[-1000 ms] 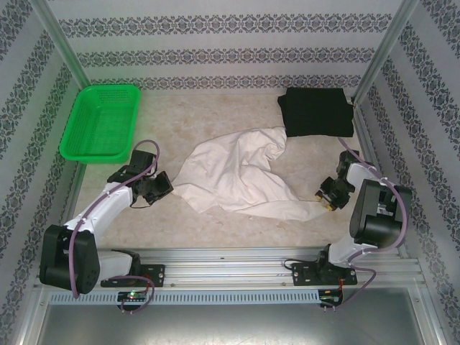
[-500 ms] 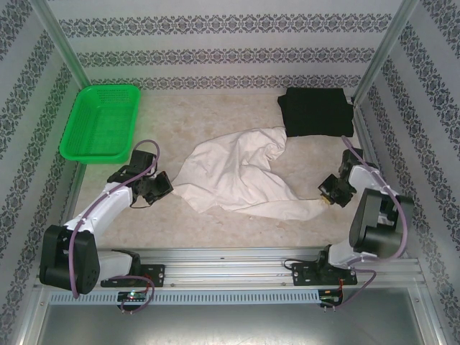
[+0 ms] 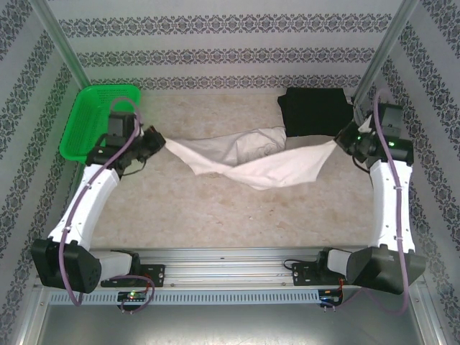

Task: Fold and stack the t-shirts

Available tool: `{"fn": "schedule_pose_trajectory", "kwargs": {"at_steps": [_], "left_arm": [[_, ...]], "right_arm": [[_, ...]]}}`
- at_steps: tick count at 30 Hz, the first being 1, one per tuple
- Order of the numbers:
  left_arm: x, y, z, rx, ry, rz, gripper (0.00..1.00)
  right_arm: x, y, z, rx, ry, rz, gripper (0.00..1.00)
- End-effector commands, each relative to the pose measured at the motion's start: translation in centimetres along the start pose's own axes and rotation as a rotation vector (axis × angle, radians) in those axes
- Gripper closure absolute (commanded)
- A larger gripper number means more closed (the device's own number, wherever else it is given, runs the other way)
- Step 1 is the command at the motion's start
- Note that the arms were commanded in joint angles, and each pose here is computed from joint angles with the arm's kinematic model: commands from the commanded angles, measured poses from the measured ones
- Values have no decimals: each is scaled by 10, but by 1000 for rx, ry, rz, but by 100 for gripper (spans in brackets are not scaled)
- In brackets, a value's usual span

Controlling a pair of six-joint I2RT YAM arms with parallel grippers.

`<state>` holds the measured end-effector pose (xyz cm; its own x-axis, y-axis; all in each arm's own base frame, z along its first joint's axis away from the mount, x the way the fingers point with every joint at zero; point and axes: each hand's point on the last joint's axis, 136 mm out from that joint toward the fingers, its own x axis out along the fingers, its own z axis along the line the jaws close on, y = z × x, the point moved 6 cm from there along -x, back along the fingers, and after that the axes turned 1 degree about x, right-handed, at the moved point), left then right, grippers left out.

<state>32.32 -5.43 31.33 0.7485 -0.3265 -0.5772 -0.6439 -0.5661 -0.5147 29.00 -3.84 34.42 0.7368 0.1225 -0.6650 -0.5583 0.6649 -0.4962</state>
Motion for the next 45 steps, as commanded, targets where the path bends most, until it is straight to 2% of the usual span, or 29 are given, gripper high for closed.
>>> {"fn": "schedule_pose_trajectory", "kwargs": {"at_steps": [1,9,15,20,29,32,38,45], "left_arm": [[-42,-41,-30,64,50,-142,100],[-114,-120,-97,168,194,-410,100],[-165,-156,-149,275,323,-574,100],[-187,-168,-160,307,345,-638,100],[-216,-166,-160,314,340,-714,100],[-202,-177,-166,290,398,-687,100],[-138,-209,-171,193,506,-565,100],[-96,-248,-179,138,629,-581,100]], "right_arm": [[-43,-19,40,-73,-160,-87,100],[-126,-73,106,-190,-406,-354,100],[-166,-91,140,-254,-558,-437,100],[-177,-89,143,-248,-595,-434,100],[-202,-66,142,-231,-647,-407,100],[-190,-73,144,-191,-670,-372,100],[-156,-104,157,-126,-732,-328,100],[-87,-140,189,-149,-776,-242,100]]}}
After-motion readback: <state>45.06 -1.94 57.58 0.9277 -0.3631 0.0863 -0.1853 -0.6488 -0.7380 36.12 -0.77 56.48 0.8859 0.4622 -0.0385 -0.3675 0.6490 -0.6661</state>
